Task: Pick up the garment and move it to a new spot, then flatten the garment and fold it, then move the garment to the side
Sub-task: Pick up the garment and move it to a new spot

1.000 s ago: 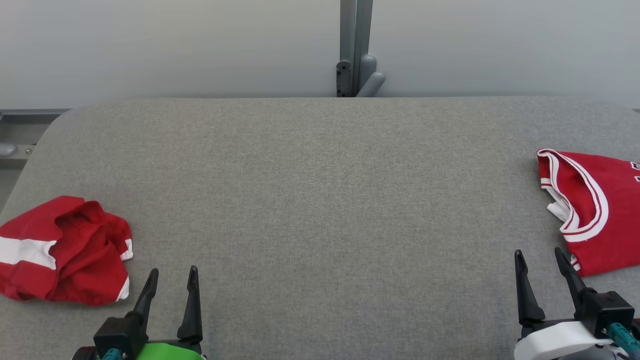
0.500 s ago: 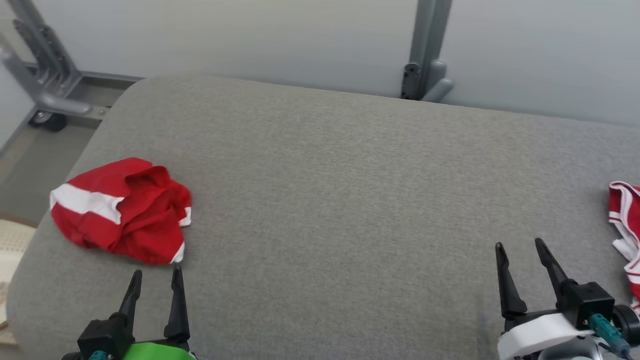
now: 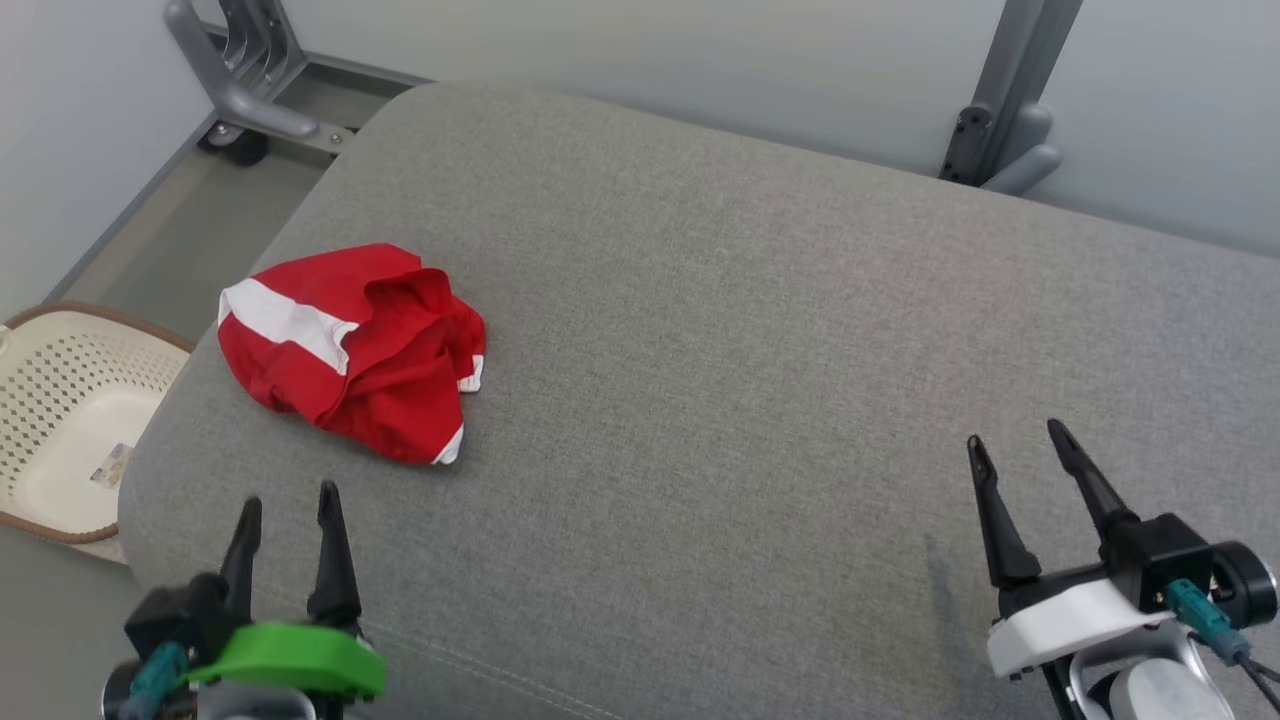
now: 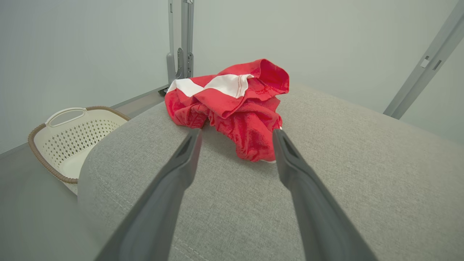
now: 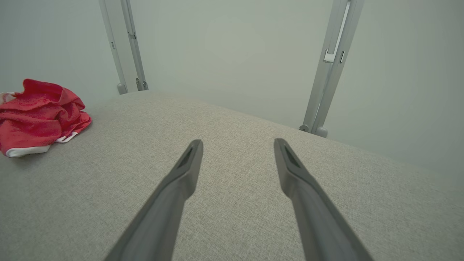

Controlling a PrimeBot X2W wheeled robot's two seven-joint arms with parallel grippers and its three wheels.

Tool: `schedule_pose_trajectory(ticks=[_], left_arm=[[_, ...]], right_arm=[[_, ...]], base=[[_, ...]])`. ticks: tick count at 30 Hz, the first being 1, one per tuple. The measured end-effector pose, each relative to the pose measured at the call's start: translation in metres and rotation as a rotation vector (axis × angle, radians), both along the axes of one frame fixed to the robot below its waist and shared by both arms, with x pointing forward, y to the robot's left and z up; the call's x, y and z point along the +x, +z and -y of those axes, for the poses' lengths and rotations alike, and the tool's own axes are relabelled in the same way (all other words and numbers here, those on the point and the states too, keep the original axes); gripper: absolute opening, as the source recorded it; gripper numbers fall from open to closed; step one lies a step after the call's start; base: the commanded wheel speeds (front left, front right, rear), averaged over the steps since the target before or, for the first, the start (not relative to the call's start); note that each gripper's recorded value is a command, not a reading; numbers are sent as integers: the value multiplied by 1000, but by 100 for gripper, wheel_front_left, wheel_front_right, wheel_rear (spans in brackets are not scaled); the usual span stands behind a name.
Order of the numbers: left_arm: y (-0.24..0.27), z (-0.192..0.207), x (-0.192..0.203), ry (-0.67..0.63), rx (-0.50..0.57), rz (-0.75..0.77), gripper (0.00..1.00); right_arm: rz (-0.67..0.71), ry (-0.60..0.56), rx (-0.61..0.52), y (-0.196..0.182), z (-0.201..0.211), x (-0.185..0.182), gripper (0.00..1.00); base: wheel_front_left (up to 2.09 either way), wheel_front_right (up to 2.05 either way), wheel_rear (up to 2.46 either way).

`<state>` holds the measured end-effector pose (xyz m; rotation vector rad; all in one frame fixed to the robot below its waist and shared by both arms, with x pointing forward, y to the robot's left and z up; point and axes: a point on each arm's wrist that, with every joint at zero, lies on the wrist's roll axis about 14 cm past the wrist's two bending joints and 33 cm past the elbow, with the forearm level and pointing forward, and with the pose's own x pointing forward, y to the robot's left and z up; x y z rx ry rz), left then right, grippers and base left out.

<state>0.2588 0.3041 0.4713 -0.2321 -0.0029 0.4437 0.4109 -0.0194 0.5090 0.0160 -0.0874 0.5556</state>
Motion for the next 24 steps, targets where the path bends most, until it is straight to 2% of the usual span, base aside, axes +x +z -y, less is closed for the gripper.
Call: schedule_pose_trajectory(ticks=[7,13,19,20,21,22,24], left_arm=[[21,-25,70,-36,43,15,100],[-17,-50,121,-72,37,-207,100],[-79,-57,143,-44,-75,-404,98],[-89,-55,144,-43,-94,-429,37],[-98,-52,145,-46,-112,-451,4],[-105,-50,146,-44,-129,-469,0],[-118,-48,146,-61,-127,-515,0]], right_arm=[[19,19,-33,-9,2,33,100],[-34,0,-37,-41,12,57,100],[-101,-59,-34,-74,32,72,100],[-111,-71,-36,-78,36,72,100],[-120,-86,-37,-81,41,72,100],[-127,-100,-36,-84,46,73,100],[-146,-127,-33,-89,54,71,100]], base=[[0,0,0],[0,0,0],[0,0,0],[0,0,0],[0,0,0],[0,0,0],[0,0,0]])
